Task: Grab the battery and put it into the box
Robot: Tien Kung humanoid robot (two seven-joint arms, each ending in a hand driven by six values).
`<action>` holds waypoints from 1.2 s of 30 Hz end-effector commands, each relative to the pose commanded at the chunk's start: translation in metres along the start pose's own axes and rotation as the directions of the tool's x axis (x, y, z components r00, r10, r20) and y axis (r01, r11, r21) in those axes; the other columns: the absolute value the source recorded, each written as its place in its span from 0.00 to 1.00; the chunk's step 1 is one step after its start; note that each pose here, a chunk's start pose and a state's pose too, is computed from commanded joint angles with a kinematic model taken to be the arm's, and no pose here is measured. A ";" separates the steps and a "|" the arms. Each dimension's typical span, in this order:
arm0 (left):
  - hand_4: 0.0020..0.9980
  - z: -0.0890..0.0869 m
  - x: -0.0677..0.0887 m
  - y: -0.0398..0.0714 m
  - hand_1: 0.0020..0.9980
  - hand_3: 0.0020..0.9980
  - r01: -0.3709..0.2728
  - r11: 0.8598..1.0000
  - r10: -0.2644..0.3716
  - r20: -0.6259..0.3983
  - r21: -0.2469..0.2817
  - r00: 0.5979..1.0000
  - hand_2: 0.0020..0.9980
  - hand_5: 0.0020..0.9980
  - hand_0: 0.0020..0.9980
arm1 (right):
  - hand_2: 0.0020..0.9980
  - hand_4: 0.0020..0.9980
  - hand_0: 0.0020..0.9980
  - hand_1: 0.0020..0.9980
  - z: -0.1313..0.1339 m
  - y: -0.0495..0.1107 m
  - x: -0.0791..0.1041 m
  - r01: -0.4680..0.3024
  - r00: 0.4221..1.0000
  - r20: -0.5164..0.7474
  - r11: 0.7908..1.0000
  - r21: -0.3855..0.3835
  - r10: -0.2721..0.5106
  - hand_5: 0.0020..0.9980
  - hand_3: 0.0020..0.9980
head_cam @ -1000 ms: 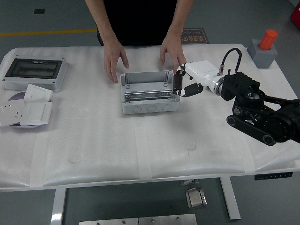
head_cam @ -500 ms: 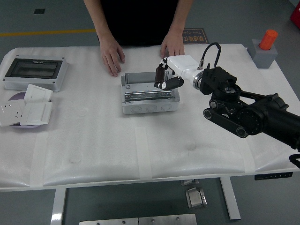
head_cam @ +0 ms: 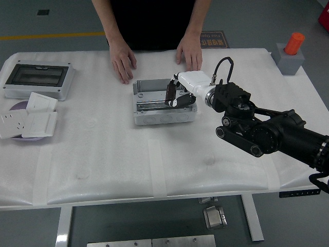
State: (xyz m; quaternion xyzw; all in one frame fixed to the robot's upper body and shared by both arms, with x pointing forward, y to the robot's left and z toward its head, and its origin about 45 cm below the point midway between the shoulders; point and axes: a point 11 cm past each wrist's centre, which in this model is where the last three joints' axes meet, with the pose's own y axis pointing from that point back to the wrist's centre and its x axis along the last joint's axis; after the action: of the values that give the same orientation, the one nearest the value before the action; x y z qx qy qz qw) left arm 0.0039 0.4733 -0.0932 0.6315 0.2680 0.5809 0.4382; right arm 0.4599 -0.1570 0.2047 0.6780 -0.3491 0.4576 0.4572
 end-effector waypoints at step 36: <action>0.69 -0.006 -0.006 0.001 0.63 0.72 0.014 1.000 -0.013 -0.008 0.013 1.000 0.58 0.24 0.59 | 0.84 1.00 0.66 0.64 0.074 0.035 0.051 -0.118 0.992 0.040 0.987 -0.112 0.123 0.63 0.93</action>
State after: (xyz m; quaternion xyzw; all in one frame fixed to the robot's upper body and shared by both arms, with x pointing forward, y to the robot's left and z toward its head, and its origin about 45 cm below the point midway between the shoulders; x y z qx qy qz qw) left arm -0.0028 0.4691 -0.0954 0.6302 0.2777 0.5787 0.4369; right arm 0.4681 -0.2413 0.2510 0.6401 -0.4246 0.4485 0.4570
